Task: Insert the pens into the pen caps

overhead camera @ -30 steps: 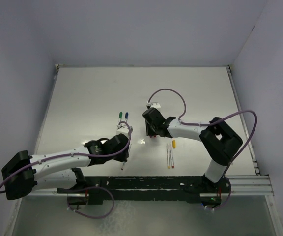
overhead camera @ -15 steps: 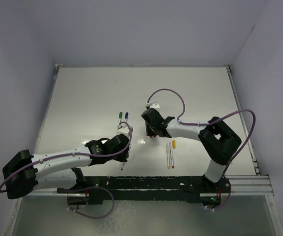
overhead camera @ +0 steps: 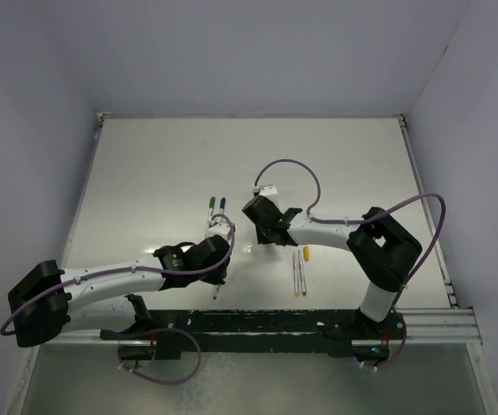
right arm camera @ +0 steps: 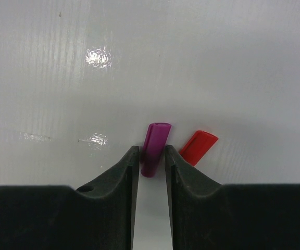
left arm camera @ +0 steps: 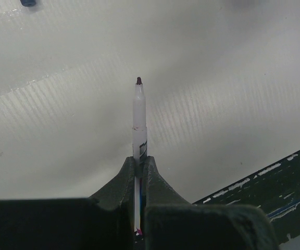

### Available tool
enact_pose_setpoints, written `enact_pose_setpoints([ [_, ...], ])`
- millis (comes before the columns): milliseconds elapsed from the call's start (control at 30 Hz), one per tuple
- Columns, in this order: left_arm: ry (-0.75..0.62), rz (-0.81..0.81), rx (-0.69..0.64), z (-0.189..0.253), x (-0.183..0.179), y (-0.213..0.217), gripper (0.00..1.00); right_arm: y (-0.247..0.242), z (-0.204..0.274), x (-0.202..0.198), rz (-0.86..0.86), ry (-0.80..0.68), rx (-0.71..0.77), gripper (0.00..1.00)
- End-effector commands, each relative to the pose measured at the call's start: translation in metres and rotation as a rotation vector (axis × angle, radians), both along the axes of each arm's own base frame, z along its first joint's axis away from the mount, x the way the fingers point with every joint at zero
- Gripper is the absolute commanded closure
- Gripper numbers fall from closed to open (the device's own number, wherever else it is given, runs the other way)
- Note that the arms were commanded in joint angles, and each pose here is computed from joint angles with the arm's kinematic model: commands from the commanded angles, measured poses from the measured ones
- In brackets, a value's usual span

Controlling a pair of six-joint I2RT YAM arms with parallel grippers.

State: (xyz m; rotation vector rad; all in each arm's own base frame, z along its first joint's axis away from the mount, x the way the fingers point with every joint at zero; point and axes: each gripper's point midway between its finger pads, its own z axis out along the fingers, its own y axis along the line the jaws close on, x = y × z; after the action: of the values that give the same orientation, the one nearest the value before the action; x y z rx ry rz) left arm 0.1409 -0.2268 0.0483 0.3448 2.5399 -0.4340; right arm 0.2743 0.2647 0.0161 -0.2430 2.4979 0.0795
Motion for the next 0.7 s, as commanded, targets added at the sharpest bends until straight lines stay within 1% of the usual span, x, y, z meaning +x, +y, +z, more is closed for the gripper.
enact_pose_setpoints([
  [0, -0.053, -0.001, -0.055, 0.020, 0.012, -0.016, 1.00, -0.034, -0.034, -0.027, -0.012, 0.120, -0.168, 0.71],
  [200, -0.053, 0.004, -0.051, 0.021, 0.011, -0.013, 1.00, -0.036, -0.043, -0.028, -0.006, 0.140, -0.198, 0.72],
  [567, -0.048, 0.007, -0.045, 0.017, 0.011, -0.013, 1.00, -0.031, -0.053, -0.032, -0.007, 0.173, -0.178, 0.74],
  [633, -0.048, 0.006, -0.045, 0.017, 0.011, -0.012, 1.00, -0.030, -0.055, -0.034, -0.003, 0.184, -0.173, 0.77],
  [667, -0.048, 0.007, -0.044, 0.017, 0.011, -0.012, 1.00, -0.031, -0.056, -0.036, -0.002, 0.187, -0.171, 0.83],
])
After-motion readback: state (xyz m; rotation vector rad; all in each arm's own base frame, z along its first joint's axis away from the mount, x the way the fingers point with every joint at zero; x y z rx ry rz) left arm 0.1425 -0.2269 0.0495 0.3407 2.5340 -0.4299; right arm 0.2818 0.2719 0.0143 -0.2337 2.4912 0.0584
